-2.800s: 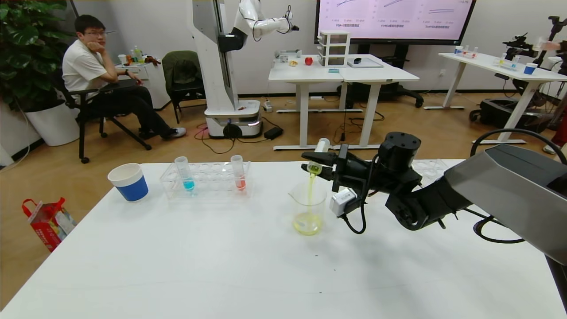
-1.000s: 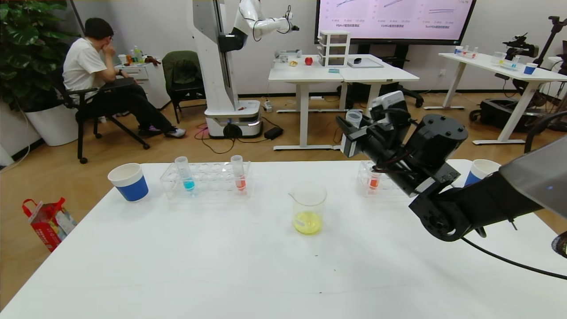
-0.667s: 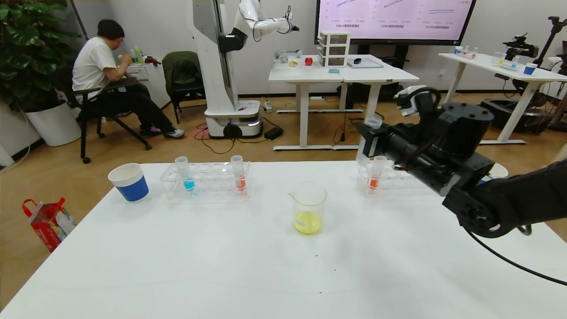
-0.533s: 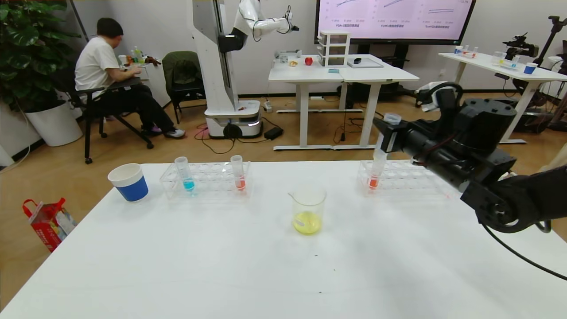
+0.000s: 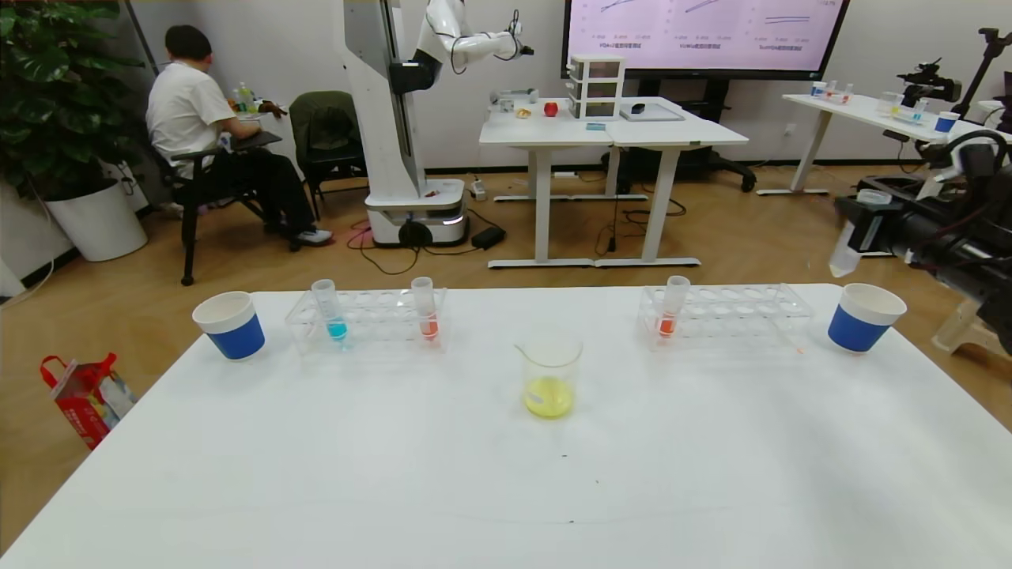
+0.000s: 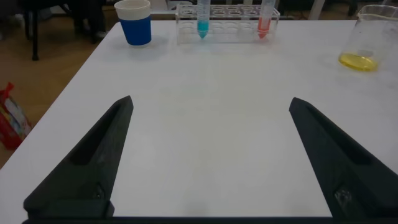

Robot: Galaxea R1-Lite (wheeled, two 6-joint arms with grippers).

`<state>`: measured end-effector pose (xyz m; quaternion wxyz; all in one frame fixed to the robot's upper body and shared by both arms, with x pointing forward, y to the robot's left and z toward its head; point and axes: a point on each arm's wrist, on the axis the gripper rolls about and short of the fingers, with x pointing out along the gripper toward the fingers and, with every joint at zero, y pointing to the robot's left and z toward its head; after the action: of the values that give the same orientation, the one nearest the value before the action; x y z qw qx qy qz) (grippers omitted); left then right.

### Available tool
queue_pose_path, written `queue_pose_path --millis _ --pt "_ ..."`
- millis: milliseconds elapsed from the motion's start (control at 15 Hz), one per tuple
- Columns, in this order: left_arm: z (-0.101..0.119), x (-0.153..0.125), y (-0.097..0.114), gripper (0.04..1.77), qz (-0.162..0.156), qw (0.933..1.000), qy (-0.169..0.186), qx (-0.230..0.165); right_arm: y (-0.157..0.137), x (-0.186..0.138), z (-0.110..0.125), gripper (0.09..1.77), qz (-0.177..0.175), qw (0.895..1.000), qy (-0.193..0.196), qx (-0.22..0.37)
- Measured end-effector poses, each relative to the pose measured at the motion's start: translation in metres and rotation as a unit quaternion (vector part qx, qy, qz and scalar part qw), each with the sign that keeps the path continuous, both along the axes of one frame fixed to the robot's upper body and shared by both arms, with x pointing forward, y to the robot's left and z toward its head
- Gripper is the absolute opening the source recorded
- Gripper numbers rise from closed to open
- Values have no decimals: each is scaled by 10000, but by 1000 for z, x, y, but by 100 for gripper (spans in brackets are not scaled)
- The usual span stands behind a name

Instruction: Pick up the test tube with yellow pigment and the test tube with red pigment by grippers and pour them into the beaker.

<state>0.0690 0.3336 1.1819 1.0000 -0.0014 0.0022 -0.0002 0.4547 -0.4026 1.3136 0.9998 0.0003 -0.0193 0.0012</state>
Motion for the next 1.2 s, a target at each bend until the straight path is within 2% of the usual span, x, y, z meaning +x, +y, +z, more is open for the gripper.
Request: queue_pose_path --millis 200,400,533,867,1000,1200 --pt "0 0 0 175 0 10000 0 2 -49 8 -3 51 -535 9984 1 -170" --pt "0 0 0 175 -2 10000 2 0 -75 19 -15 51 -805 9966 55 -187" --pt "0 0 0 175 0 10000 0 2 -81 24 -27 51 -855 9960 143 -232" --pt "0 0 0 175 0 10000 0 0 -89 38 -62 51 -903 9955 89 -264" --pt "0 0 0 175 0 10000 0 2 -93 40 -80 51 -936 9950 237 -247" --pt "0 0 0 175 0 10000 2 0 -96 42 -94 51 -960 9944 395 -203"
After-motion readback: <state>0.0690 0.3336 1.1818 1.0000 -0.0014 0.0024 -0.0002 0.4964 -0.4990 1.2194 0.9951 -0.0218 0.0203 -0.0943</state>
